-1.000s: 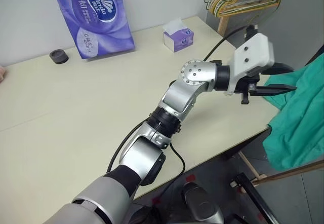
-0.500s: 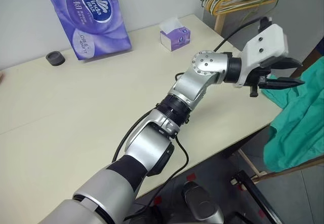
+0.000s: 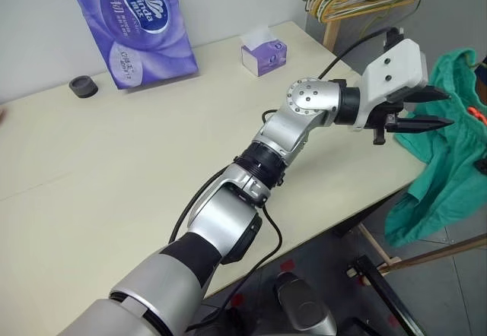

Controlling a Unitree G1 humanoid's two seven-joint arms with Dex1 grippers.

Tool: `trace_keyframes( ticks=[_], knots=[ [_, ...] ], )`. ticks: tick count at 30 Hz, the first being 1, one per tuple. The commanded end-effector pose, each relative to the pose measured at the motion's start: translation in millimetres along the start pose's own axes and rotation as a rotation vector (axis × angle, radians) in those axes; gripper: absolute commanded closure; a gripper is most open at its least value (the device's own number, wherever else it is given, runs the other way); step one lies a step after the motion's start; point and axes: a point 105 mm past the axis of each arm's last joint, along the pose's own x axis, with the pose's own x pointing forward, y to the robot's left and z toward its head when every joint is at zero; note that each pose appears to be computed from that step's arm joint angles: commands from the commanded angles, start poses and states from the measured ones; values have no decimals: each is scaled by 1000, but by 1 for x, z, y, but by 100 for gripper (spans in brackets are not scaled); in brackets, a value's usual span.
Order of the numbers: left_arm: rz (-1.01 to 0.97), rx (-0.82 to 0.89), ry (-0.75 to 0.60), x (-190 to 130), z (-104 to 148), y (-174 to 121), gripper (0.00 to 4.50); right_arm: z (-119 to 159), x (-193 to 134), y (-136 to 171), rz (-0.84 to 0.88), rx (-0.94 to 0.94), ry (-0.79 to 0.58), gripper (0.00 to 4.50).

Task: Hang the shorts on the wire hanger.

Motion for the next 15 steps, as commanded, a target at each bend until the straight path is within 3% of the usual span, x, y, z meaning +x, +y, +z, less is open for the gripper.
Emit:
trace_keyframes(
  ticks=[1, 8, 15],
  knots=[
    [-50, 69, -79, 28, 33, -9, 248, 26, -19, 0, -38, 10, -158, 450],
    [-37, 80, -86, 36, 37, -8, 248, 46, -37, -45, -244, 160, -233, 450],
    [-21, 112, -83, 48, 44, -5, 248, 41, -41, -90, -358, 333, -134, 450]
  ],
)
